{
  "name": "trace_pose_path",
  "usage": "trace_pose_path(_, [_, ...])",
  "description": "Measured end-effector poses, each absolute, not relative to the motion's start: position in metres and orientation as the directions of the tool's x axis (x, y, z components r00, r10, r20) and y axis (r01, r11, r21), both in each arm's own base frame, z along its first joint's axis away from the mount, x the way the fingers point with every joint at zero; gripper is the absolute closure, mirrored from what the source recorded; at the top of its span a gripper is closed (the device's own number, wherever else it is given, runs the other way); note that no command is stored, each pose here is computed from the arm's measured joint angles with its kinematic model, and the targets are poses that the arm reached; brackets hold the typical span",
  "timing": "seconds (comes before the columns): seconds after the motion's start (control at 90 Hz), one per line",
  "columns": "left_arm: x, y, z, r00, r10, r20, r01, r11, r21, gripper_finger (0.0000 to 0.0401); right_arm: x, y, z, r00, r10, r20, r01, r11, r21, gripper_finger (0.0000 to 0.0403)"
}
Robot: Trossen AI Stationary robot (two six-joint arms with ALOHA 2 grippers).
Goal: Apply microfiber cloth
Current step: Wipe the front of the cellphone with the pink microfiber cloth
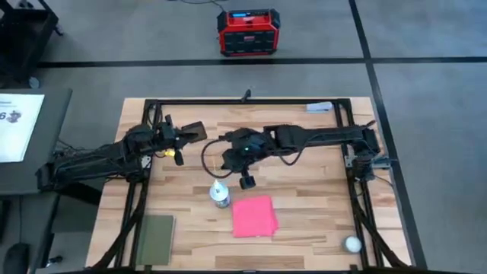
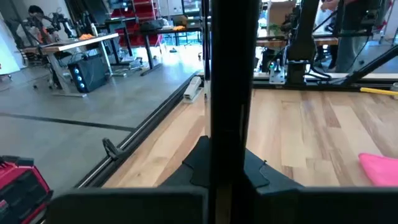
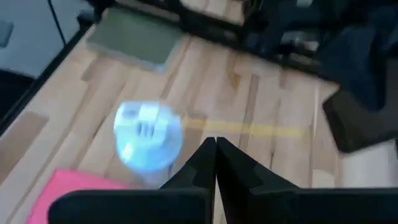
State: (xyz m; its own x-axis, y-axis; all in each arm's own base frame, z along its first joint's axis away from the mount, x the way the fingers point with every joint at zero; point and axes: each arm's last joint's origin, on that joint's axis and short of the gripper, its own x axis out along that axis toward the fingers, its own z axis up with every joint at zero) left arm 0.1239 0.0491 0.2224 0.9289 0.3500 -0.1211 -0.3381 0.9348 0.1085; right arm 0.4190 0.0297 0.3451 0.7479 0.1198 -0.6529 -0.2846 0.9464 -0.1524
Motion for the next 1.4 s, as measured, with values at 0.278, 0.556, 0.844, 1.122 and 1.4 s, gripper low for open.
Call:
trace_pose_path(0.278, [0.125, 0.049, 0.221, 0.933, 0.334, -0.132, -0.322, 0.941, 0.103, 0.0401, 0.37, 0.025, 0.329, 0.81, 0.095, -0.578, -0.191, 0.976, -0.108, 0.0403])
trace_pose_path(0.556, [0.138, 0.053, 0.22, 0.945, 0.305, -0.117, -0.295, 0.951, 0.096, 0.0401, 0.309, 0.02, 0.296, 0.892, 0.075, -0.446, -0.081, 0.997, 0.006, 0.0403])
trace_pose_path(0.844, [0.164, 0.063, 0.209, 0.95, 0.289, -0.119, -0.279, 0.956, 0.093, 0.0401, 0.3, 0.036, 0.248, 0.842, 0.128, -0.525, -0.082, 0.991, 0.111, 0.0403])
trace_pose_path(1.122, [0.188, 0.071, 0.208, 0.96, 0.239, -0.144, -0.226, 0.969, 0.102, 0.0401, 0.302, 0.059, 0.228, 0.749, 0.255, -0.611, -0.171, 0.966, 0.194, 0.0403])
trace_pose_path(1.4, [0.195, 0.073, 0.21, 0.972, 0.209, -0.111, -0.197, 0.974, 0.114, 0.0401, 0.297, 0.069, 0.214, 0.666, 0.265, -0.698, -0.163, 0.964, 0.211, 0.0398])
